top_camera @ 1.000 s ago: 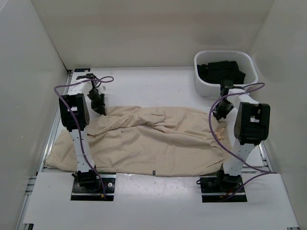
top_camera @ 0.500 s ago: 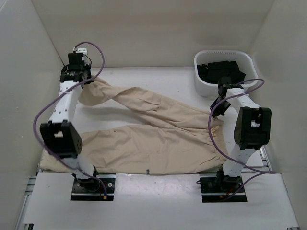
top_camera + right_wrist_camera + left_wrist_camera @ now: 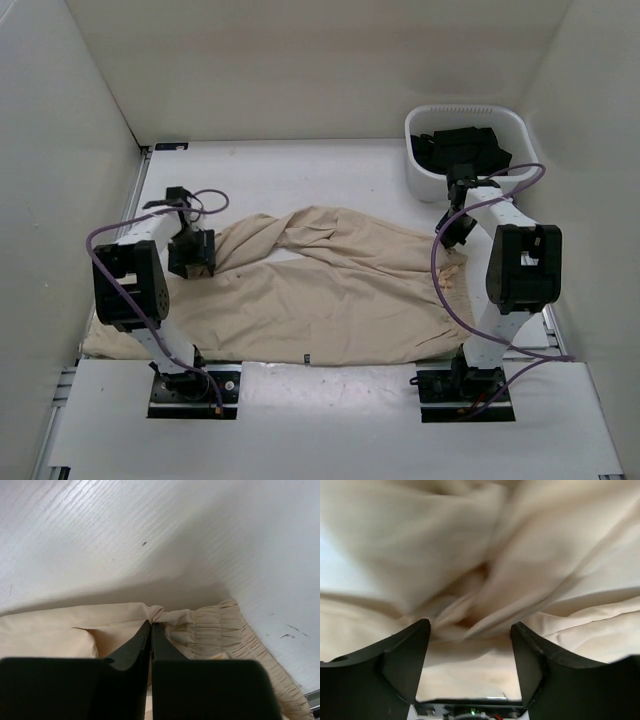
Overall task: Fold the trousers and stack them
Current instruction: Flatten the trousers out, then fold the trousers
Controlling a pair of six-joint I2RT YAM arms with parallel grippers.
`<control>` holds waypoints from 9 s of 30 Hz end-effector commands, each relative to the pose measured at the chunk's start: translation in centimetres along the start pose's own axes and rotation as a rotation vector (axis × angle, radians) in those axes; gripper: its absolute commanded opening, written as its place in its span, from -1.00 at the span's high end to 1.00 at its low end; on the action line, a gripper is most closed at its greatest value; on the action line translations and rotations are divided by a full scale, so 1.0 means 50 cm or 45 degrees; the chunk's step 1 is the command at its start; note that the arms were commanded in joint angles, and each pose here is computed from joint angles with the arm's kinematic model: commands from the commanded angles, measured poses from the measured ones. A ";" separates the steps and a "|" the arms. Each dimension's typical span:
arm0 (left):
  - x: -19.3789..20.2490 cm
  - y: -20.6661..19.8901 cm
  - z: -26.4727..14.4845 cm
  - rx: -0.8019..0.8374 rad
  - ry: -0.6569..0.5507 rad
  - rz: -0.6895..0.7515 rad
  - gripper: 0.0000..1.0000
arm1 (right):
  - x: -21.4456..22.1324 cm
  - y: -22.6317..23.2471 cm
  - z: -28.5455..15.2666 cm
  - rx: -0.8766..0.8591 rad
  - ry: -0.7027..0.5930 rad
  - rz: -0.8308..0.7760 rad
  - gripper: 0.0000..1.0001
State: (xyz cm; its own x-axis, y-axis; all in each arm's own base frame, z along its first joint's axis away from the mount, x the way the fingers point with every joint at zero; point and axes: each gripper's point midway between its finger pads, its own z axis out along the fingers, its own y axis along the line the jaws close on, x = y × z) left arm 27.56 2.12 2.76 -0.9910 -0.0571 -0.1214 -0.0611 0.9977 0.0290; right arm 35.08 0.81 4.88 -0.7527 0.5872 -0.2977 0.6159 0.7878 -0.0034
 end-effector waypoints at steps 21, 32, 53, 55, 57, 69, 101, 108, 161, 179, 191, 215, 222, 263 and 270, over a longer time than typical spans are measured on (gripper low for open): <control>-0.338 0.194 -0.036 -0.075 -0.399 -0.276 -0.93 | -0.015 -0.035 -0.026 0.044 -0.076 -0.024 1.00; -0.295 0.056 0.063 0.421 -0.105 -0.260 0.53 | -0.021 -0.043 -0.027 0.042 -0.103 -0.019 1.00; -0.301 0.360 -0.390 -0.230 -0.573 -0.501 0.72 | -0.167 -0.069 -0.259 -0.255 -0.593 0.026 1.00; -0.271 0.364 -0.372 -0.268 -0.486 -0.512 0.72 | -0.164 -0.080 -0.256 -0.240 -0.594 0.006 1.00; -0.249 0.356 -0.348 -0.253 -0.403 -0.511 0.72 | -0.143 -0.077 -0.244 -0.265 -0.553 -0.024 1.00; -0.238 0.291 -0.259 -0.179 -0.237 -0.425 0.72 | -0.127 -0.059 -0.225 -0.331 -0.529 -0.088 1.00; -0.522 0.246 -0.066 -0.045 -0.621 -0.293 -1.00 | -0.108 0.044 -0.204 -0.332 -0.397 -0.502 -0.98; -0.400 0.319 -0.210 0.046 -0.699 -0.426 -1.00 | 0.103 0.470 -0.308 -0.658 -0.563 -1.338 -0.98; -0.059 0.380 -0.279 -0.031 -0.518 -0.778 -1.00 | 0.549 0.803 -0.190 -0.772 -0.696 -1.779 -0.98; -0.048 0.380 -0.267 -0.047 -0.488 -0.787 -1.00 | 0.605 0.851 -0.233 -1.116 -0.496 -1.679 1.00; -0.043 0.380 -0.268 -0.040 -0.491 -0.796 -1.00 | 0.592 0.616 -0.692 -1.898 -0.235 -1.591 1.00; -0.255 -0.077 -0.368 0.036 -0.784 0.115 -1.00 | 0.146 0.626 -0.373 -1.103 -0.296 -0.702 -0.98; -0.194 -0.242 -0.209 -0.009 -0.645 0.418 -1.00 | 0.114 0.382 -0.387 -0.824 -0.361 -0.681 -0.98; -0.378 0.291 -0.423 -0.385 -0.841 -0.382 0.72 | 0.012 0.029 0.021 0.172 -0.376 0.020 1.00; -0.318 0.334 -0.437 -0.377 -0.839 -0.456 0.72 | 0.060 -0.085 -0.060 0.158 -0.436 0.041 0.53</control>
State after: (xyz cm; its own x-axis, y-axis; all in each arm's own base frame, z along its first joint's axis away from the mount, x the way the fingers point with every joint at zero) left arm 41.76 20.60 25.08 -0.6474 -0.2493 -0.7202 -0.5100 0.8440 0.1661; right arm 31.64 1.69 5.55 -0.6501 0.5091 -0.5641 0.6496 0.7575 -0.0649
